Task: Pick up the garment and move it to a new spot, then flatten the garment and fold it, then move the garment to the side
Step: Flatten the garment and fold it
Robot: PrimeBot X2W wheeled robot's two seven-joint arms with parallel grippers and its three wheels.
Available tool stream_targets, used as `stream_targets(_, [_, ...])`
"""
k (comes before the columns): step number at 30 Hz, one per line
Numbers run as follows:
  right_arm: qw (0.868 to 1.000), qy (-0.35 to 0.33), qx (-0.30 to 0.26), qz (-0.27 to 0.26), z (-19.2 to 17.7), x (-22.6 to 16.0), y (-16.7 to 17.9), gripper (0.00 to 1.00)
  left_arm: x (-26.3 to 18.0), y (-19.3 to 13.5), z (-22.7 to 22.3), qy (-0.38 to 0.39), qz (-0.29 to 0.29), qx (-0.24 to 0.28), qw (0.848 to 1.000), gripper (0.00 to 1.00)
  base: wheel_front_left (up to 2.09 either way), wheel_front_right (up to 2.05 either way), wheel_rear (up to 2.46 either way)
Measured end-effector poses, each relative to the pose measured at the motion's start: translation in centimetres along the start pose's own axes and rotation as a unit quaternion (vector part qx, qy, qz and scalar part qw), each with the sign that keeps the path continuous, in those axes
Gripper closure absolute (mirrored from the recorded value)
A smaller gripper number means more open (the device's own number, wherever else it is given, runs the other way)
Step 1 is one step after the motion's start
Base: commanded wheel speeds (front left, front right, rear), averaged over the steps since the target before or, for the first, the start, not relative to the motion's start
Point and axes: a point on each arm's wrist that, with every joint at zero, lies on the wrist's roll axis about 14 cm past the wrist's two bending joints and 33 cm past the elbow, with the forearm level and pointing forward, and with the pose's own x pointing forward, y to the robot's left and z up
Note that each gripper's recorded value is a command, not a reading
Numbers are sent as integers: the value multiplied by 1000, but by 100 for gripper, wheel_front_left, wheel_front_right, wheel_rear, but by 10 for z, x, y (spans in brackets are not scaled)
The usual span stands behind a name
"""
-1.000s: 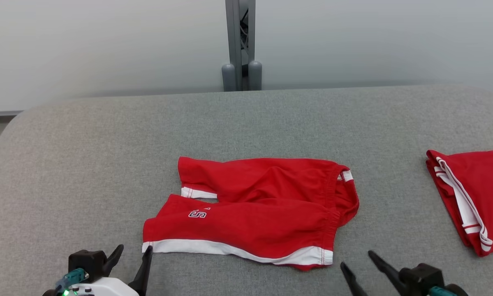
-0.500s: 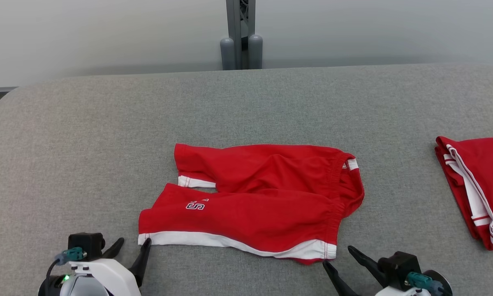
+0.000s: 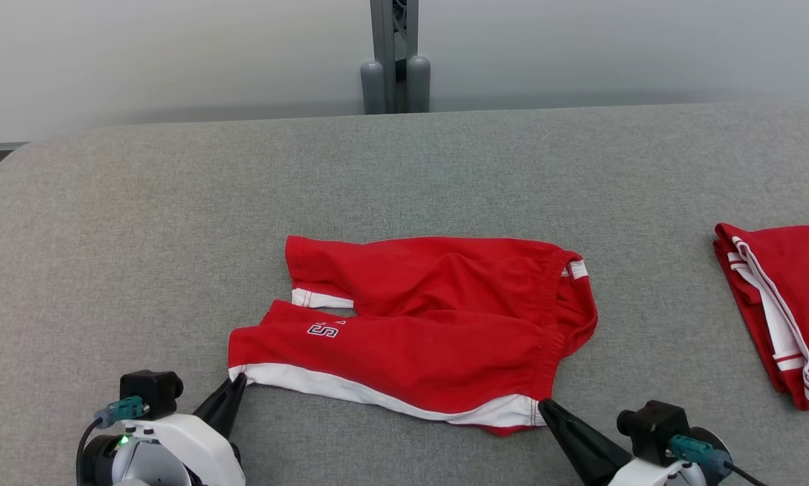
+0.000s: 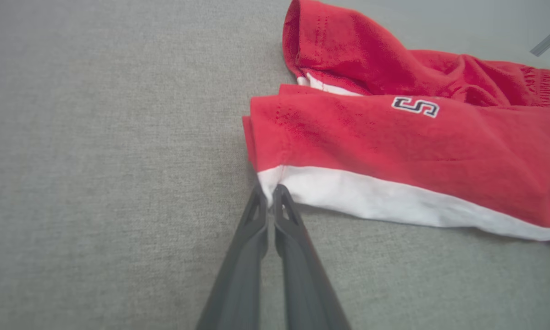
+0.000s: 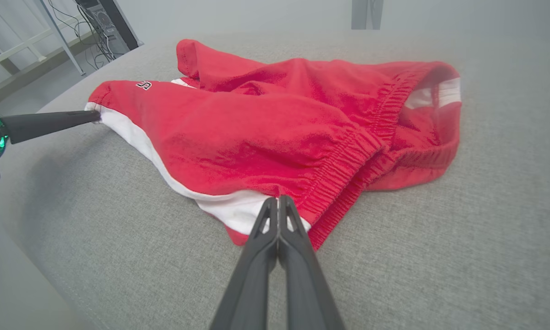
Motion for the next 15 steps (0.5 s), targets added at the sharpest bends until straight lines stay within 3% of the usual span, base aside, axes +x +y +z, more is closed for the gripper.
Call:
stream_targets(10, [995, -91, -17, -28, 52, -8, -19, 100, -8, -8, 28, -35, -16, 24, 999, 100, 0, 0, 0])
stream_targets(11, [994, -106, -18, -35, 60, -10, -22, 73, -8, -9, 28, -35, -16, 25, 999, 100, 0, 0, 0])
stream_targets(12, [992, -119, -19, -45, 66, -12, -27, 13, -8, -9, 28, -34, -16, 25, 999, 100, 0, 0, 0])
stream_targets(13, [988, -140, -20, -54, 75, -15, -31, 0, -9, -9, 27, -33, -16, 25, 999, 100, 0, 0, 0])
stream_targets(15, [982, -175, -25, -71, 92, -21, -37, 0, -9, -10, 26, -31, -15, 26, 999, 100, 0, 0, 0])
